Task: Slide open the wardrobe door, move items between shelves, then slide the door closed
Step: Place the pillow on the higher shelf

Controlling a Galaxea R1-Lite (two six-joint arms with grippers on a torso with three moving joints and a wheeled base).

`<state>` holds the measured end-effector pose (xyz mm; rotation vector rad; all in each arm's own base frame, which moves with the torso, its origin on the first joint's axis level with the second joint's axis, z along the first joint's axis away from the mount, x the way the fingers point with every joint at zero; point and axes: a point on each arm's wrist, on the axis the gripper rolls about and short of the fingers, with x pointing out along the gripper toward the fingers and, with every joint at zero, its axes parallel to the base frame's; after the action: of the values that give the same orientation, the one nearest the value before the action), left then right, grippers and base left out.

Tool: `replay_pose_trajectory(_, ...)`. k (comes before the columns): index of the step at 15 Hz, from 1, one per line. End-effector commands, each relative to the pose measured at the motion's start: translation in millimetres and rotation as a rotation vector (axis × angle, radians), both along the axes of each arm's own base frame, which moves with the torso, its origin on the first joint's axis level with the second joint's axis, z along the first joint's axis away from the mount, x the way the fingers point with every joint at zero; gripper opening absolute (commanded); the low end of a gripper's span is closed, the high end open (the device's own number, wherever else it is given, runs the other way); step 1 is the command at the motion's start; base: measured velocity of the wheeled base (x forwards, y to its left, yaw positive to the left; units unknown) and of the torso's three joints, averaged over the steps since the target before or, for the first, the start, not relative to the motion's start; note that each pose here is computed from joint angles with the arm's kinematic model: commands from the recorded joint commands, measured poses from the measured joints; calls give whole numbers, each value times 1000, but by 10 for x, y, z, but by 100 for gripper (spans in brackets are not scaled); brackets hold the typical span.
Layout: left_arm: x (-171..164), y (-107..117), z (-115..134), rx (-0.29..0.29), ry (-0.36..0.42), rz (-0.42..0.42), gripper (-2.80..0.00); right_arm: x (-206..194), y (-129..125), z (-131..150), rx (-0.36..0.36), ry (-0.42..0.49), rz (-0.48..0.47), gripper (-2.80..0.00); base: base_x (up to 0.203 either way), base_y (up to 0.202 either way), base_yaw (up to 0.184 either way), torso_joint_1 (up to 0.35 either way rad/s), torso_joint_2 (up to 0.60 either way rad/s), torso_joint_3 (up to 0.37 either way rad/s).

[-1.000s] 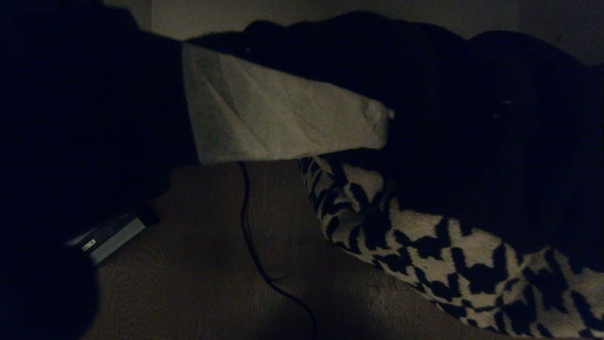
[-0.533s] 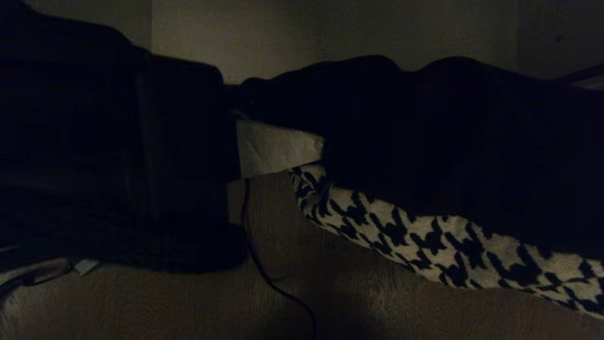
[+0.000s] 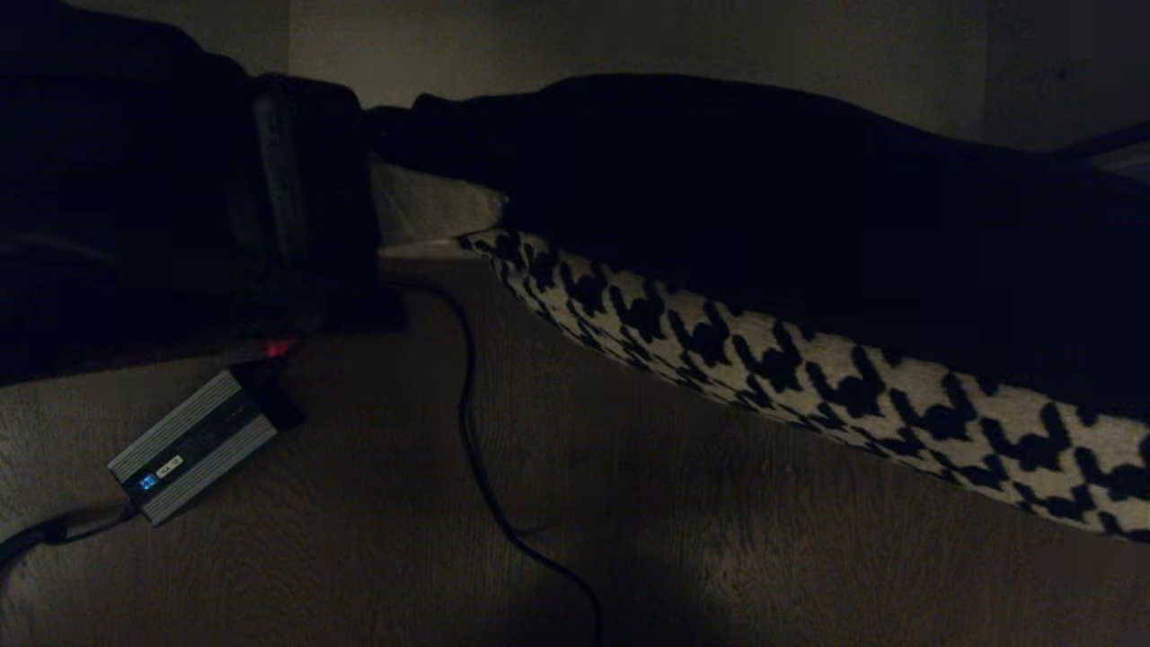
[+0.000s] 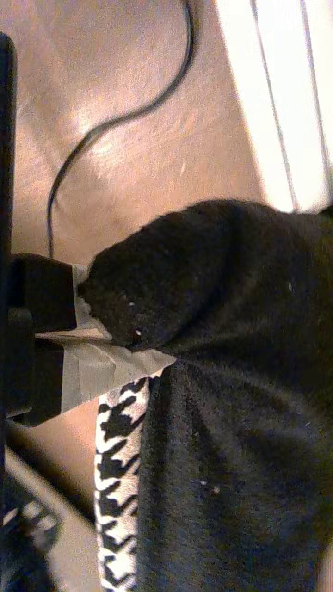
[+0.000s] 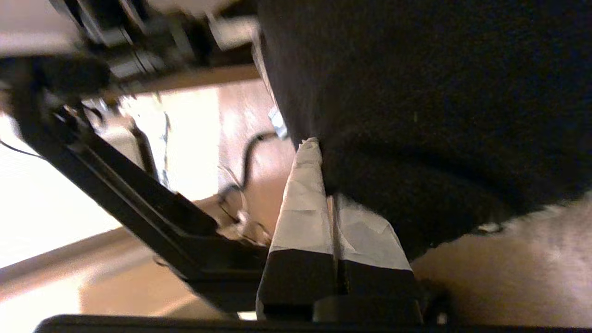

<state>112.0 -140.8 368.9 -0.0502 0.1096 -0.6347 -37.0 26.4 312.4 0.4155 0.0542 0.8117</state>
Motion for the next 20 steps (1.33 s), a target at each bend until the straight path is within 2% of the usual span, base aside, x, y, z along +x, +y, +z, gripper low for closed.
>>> replay_pose_trajectory(1,-9,109,100,-45,-39,41,-280,21,1,-15,-4,10,14,-280,0,0,0,0,0,0)
replay_pose_trajectory(4,-92,185,271,-113,-126,25,-280,-73,27,13,-19,-24,47,-280,0,0,0,0,0,0)
replay_pose_trajectory(6,-179,238,339,-150,-147,-28,-280,-126,38,14,-20,-41,43,-280,0,0,0,0,0,0)
replay_pose_trajectory(8,-188,216,309,-147,-135,-42,-280,-158,45,-19,-21,-40,50,-280,0,0,0,0,0,0)
replay_pose_trajectory(10,-184,156,225,-126,-110,-64,-280,-99,34,-116,-14,0,59,-280,0,0,0,0,0,0)
replay_pose_trajectory(14,-226,81,305,-163,-109,-113,-280,-103,49,-308,-18,38,116,-280,0,0,0,0,0,0)
replay_pose_trajectory(17,-230,14,314,-187,-85,-158,-280,-36,52,-447,-12,84,125,-280,0,0,0,0,0,0)
replay_pose_trajectory(20,-300,28,514,-250,-111,-205,-280,14,42,-555,-4,121,147,-280,0,0,0,0,0,0)
